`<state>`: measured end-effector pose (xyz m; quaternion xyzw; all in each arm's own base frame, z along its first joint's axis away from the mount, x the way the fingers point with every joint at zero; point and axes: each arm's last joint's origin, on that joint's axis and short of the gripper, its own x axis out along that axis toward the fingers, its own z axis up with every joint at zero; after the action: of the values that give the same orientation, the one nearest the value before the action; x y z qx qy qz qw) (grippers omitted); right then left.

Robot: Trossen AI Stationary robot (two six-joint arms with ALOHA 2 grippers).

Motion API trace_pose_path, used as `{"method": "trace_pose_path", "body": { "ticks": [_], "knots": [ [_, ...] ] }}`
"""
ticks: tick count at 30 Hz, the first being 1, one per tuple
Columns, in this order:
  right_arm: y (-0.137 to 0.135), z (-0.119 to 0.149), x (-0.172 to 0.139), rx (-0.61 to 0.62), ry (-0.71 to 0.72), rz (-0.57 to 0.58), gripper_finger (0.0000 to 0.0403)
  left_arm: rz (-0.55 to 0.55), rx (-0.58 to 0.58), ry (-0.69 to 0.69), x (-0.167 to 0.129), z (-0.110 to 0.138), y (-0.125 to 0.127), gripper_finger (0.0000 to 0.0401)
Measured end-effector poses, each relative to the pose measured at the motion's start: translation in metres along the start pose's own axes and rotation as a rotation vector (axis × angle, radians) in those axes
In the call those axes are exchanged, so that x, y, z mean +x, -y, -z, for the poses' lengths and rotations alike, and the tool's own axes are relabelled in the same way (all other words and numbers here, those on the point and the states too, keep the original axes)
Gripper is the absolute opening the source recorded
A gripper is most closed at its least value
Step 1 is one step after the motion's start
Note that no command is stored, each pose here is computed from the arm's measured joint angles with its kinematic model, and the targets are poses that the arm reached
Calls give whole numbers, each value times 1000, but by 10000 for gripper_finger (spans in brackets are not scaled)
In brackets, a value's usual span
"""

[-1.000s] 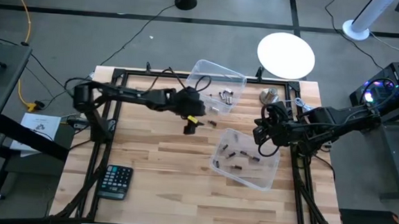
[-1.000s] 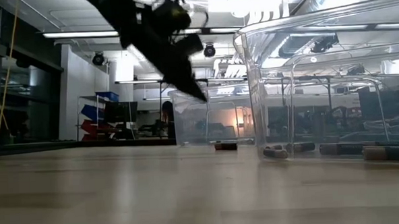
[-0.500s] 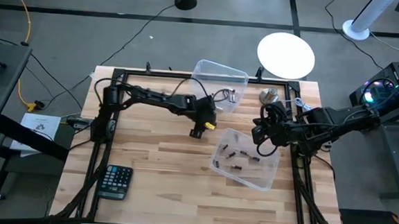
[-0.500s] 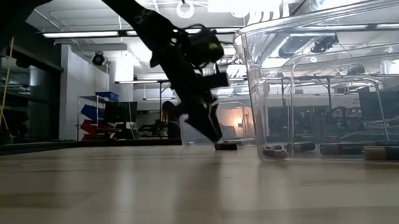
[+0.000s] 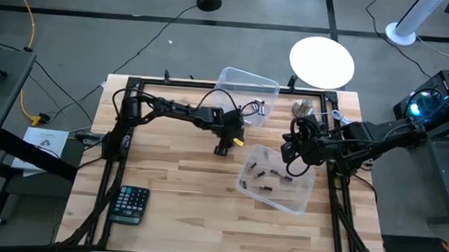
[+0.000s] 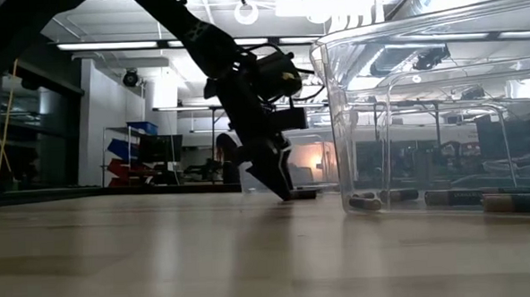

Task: Sort batteries
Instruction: Put the black battery into the bottom transparent bin

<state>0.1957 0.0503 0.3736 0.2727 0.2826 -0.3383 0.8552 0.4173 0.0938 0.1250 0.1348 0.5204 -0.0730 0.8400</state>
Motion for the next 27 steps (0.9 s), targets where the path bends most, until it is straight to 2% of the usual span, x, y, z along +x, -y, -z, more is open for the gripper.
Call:
{"method": "trace_pose_path", "body": {
  "ticks": [4, 8, 10, 14, 20, 22, 27],
  "knots": [
    [0, 0, 0, -4, -1, -2, 0, 73, -51, -30, -3, 2, 8, 99],
    [0, 0, 0, -7, -2, -2, 0, 163, -143, -60, -9, 3, 17, 21],
    [0, 0, 0, -10, -1, 1, 0, 225, -188, -63, -14, 3, 22, 8],
    [0, 0, 0, -13, 6, 5, 0, 236, -216, -27, -31, -5, 26, 13],
    [0, 0, 0, -9, 7, 5, 0, 155, -275, 160, -39, -29, 23, 27],
    [0, 0, 0, -8, 5, 3, 0, 111, -278, 206, -34, -36, 27, 45],
    [0, 0, 0, -6, -7, -6, 0, 15, -310, 203, -14, -42, 39, 116]
  ]
}}
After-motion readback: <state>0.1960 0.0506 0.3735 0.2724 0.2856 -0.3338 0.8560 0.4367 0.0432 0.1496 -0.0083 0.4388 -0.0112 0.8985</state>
